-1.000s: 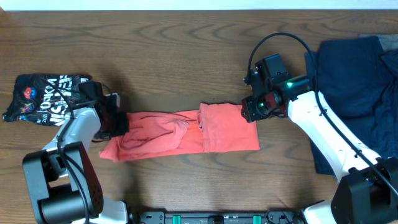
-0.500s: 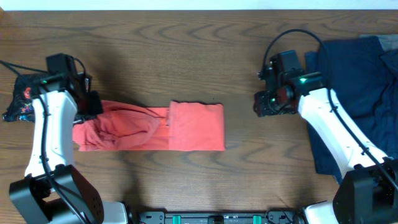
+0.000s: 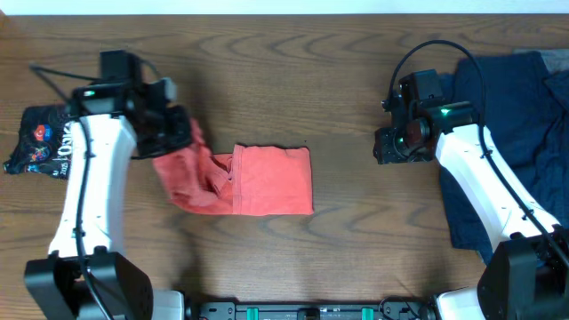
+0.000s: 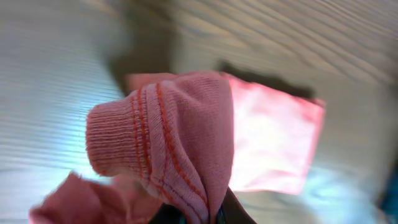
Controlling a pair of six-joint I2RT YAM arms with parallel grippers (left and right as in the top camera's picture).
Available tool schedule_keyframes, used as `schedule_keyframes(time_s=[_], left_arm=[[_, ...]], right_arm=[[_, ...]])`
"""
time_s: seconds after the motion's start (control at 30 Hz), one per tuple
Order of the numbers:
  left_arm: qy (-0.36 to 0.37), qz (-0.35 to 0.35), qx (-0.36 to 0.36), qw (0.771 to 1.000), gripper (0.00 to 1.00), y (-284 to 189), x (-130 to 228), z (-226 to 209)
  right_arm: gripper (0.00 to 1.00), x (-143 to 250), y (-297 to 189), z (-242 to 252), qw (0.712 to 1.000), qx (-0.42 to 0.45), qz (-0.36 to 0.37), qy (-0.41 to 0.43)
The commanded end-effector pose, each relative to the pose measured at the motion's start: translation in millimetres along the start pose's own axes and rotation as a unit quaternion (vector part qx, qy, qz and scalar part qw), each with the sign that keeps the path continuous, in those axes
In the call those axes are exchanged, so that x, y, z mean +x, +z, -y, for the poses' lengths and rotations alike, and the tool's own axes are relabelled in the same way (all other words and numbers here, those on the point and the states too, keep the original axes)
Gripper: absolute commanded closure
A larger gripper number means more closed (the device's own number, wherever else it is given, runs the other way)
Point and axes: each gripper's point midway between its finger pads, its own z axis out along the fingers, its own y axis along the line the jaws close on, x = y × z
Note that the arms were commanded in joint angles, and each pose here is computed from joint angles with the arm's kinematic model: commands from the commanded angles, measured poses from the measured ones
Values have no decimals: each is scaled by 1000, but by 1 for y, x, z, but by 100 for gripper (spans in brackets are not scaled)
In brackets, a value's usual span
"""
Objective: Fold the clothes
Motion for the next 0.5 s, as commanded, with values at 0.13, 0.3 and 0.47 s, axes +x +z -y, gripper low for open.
schedule_keyframes(time_s=[0.13, 0.3, 0.47], left_arm=[[38, -20, 63, 997, 90, 13, 21, 77], [80, -31, 73, 994, 90, 31, 33, 107], [74, -61, 59, 994, 90, 50, 47, 118]], right_arm=[[50, -1, -1, 3, 1000, 5, 2, 8], [50, -1, -1, 3, 1000, 5, 1, 8], [50, 0, -1, 4, 1000, 5, -2, 9]])
